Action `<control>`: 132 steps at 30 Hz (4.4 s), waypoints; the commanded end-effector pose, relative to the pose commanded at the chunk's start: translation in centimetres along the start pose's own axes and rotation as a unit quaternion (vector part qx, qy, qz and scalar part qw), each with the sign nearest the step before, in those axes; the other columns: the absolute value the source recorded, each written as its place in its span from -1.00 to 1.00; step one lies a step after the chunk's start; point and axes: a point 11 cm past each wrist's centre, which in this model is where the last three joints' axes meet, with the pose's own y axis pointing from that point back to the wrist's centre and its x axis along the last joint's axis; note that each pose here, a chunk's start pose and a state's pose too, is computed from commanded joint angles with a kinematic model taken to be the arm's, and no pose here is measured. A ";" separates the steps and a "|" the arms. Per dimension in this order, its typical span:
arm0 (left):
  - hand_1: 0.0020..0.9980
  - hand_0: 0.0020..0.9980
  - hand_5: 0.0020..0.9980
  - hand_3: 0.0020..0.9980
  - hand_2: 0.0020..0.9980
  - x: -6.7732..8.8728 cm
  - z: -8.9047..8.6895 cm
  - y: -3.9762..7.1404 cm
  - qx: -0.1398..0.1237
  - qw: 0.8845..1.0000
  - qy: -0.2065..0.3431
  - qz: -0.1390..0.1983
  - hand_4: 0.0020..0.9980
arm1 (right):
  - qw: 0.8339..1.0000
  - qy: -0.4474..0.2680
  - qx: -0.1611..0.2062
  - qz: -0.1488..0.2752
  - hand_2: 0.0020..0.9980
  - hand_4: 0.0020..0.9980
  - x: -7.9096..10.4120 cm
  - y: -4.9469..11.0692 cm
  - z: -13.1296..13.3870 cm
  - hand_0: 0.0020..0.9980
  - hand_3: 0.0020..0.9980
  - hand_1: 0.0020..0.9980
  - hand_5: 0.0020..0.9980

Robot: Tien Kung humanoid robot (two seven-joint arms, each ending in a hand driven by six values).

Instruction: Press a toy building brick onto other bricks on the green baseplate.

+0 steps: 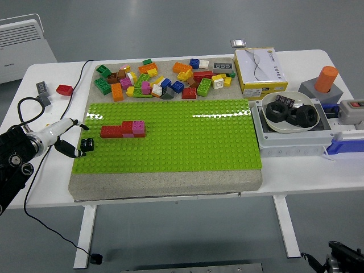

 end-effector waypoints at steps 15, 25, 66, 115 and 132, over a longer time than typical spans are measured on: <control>1.00 1.00 -0.74 0.52 1.00 -0.4 -0.1 -0.6 0.010 1.000 -0.004 -0.007 0.71 | 1.000 0.001 0.003 0.002 0.38 0.94 0.1 0.1 -0.3 0.15 0.74 0.21 1.00; 1.00 1.00 -0.70 0.28 1.00 -0.5 -0.2 -0.6 0.012 1.000 -0.002 -0.012 0.55 | 1.000 0.002 0.007 0.004 0.38 0.95 0.2 0.2 -0.6 0.15 0.73 0.21 1.00; 0.96 1.00 -1.00 -0.03 0.84 -0.3 0.6 -0.6 -0.009 1.000 0.009 -0.008 0.12 | 1.000 0.001 0.006 0.006 0.37 0.97 0.3 0.2 -0.6 0.15 0.71 0.21 1.00; 0.95 1.00 -0.96 -0.04 0.82 0.1 7.3 -2.2 -0.058 0.996 0.065 0.003 0.33 | 0.999 0.015 0.025 0.012 0.36 0.98 0.6 0.8 -2.1 0.15 0.69 0.21 1.00; 0.93 1.00 -0.94 -0.04 0.82 0.0 7.2 -3.0 -0.050 0.996 0.070 0.001 0.32 | 0.999 0.020 0.031 0.014 0.36 0.98 0.7 1.0 -2.6 0.16 0.68 0.20 1.00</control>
